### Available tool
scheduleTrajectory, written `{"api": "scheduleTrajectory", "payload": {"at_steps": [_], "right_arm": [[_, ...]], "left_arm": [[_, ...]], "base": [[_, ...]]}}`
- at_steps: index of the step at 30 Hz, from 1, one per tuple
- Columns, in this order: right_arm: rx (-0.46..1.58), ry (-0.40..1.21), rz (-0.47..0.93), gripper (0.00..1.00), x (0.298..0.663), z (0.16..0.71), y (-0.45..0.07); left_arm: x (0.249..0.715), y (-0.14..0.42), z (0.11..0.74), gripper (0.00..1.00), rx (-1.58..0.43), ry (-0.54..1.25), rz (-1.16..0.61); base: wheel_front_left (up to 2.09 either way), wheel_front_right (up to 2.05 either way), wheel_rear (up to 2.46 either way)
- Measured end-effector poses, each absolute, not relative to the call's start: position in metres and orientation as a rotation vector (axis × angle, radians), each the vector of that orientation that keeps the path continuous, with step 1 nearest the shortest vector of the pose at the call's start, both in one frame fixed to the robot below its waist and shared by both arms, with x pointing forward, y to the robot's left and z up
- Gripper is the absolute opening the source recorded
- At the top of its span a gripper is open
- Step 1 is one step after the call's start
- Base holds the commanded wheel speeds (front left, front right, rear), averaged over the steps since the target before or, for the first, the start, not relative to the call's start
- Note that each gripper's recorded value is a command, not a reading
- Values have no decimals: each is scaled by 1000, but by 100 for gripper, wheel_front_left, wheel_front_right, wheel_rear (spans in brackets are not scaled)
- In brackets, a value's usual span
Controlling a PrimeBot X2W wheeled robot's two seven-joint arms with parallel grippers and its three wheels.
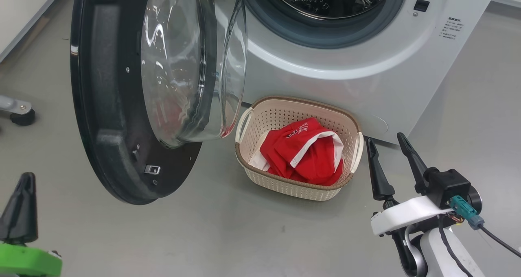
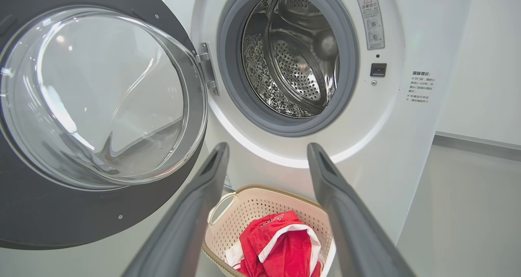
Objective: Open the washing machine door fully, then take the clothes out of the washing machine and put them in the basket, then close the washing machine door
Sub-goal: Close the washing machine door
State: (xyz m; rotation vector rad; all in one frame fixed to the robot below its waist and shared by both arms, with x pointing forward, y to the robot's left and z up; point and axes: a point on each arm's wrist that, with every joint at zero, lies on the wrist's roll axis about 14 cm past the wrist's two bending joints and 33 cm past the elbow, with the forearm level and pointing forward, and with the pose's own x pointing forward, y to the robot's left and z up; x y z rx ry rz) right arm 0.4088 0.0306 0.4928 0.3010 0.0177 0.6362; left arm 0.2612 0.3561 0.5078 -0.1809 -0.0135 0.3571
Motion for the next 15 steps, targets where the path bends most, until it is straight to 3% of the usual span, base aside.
{"api": "scheduleTrajectory", "payload": {"at_steps": [1, 2, 15], "right_arm": [[301, 18, 636, 100, 409, 493, 30], [301, 18, 636, 100, 408, 493, 30], [299, 15, 637, 100, 406, 494, 30]], "left_arm": [[260, 355, 506, 48, -173, -11, 356], [259, 355, 505, 100, -168, -12, 356], [255, 351, 490, 100, -174, 22, 352]], "base": [[0, 0, 0], [0, 0, 0], [0, 0, 0]]}}
